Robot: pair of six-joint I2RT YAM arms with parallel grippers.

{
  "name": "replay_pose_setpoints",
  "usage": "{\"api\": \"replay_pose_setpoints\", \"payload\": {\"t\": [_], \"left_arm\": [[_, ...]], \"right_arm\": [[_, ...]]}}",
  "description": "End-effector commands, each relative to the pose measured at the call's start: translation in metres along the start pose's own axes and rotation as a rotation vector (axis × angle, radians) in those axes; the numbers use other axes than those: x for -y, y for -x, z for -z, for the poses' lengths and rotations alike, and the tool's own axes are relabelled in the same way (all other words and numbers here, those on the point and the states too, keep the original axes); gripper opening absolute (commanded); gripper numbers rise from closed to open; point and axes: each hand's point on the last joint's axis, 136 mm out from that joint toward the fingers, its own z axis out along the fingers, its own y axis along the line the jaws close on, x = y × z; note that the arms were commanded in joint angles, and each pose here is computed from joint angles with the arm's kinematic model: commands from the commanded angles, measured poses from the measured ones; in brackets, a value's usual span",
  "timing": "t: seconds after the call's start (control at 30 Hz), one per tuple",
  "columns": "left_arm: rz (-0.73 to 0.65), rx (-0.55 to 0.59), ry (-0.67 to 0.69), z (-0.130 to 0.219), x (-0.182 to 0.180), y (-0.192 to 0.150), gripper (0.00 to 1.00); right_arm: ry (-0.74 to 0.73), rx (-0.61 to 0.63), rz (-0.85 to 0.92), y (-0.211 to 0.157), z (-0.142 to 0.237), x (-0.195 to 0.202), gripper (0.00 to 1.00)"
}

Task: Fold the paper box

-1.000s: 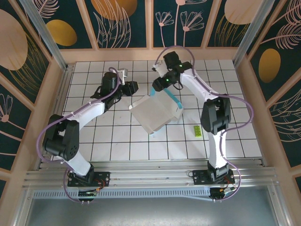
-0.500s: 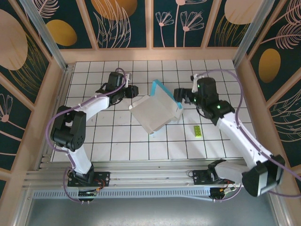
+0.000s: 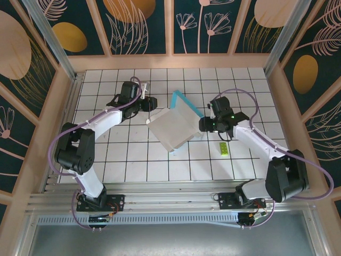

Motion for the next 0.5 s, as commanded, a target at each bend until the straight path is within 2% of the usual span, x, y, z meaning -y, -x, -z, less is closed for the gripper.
{"api": "replay_pose_setpoints", "payload": {"t": [0.0, 0.07, 0.13, 0.3, 0.47], "left_arm": [[-0.014, 0.026, -0.012, 0.016, 0.006, 0.005, 0.41], [-0.01, 0.03, -0.013, 0.018, 0.007, 0.004, 0.41], [-0.002, 0.035, -0.012, 0.021, 0.007, 0.004, 0.41], [0.003, 0.067, -0.006, 0.032, 0.009, 0.008, 0.41], [0.016, 0.116, 0.064, 0.05, 0.0, 0.017, 0.41]], "right_arm": [[0.009, 0.031, 0.087, 0.014, -0.005, -0.006, 0.46], [0.0, 0.037, 0.13, 0.019, -0.008, -0.007, 0.28], [0.004, 0.034, 0.174, 0.023, -0.009, -0.009, 0.19], [-0.003, 0.074, 0.38, 0.043, -0.005, -0.015, 0.05], [0.012, 0.125, 0.834, 0.065, -0.003, -0.028, 0.02]]}}
